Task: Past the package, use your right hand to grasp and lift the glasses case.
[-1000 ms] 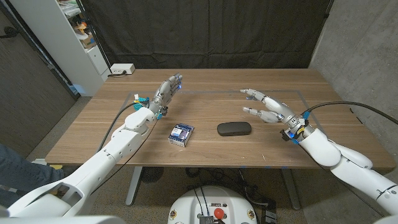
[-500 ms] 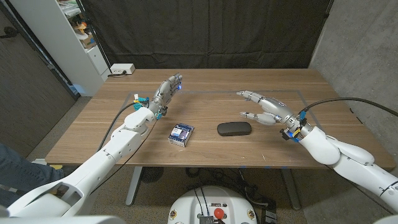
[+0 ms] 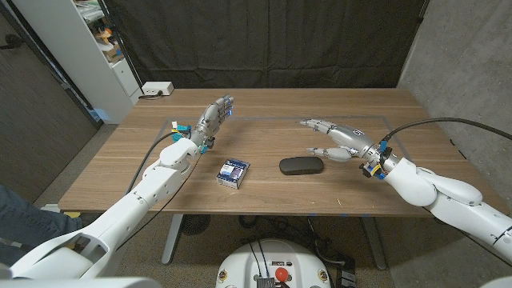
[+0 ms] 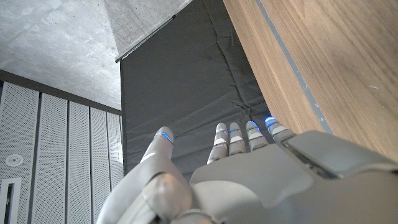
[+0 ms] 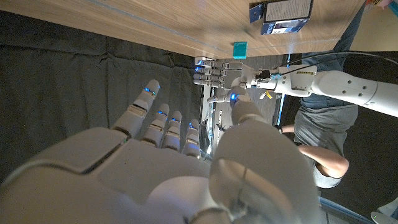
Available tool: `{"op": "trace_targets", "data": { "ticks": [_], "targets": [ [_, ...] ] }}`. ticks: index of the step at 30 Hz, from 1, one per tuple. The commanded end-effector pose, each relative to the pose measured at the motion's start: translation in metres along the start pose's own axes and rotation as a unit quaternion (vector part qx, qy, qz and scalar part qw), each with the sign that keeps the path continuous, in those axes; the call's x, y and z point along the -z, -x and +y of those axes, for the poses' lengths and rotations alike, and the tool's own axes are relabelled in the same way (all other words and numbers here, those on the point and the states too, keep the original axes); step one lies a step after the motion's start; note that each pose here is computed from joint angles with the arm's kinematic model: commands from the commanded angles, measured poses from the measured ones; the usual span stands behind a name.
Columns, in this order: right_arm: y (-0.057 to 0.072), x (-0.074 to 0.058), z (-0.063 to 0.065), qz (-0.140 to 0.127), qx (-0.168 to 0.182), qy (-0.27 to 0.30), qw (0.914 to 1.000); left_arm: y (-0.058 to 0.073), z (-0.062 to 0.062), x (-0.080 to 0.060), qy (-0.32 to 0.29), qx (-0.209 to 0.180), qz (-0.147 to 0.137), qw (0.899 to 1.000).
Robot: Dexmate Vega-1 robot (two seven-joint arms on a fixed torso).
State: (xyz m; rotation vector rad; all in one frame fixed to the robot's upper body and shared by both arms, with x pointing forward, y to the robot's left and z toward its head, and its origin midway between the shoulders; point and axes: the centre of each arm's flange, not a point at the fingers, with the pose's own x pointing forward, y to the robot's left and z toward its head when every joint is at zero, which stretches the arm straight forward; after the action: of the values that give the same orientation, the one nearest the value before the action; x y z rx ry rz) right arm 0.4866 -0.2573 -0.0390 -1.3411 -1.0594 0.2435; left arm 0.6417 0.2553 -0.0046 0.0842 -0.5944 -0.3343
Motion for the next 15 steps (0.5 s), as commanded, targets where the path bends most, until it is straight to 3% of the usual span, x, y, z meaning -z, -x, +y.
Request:
{"op": "trace_targets", "data": {
  "ticks": [1, 15],
  "targets": [
    [-0.0057, 0.0017, -0.0031, 0.007, -0.037, 0.024, 0.999, -0.0001, 0.0031, -0.0002, 0.003, -0.005, -0.001, 1.0],
    [-0.0099, 0.0013, -0.0054, 0.029, -0.08, 0.049, 0.9952, -0.0013, 0.0028, 0.0023, 0.005, -0.007, 0.002, 1.0]
  ]
}}
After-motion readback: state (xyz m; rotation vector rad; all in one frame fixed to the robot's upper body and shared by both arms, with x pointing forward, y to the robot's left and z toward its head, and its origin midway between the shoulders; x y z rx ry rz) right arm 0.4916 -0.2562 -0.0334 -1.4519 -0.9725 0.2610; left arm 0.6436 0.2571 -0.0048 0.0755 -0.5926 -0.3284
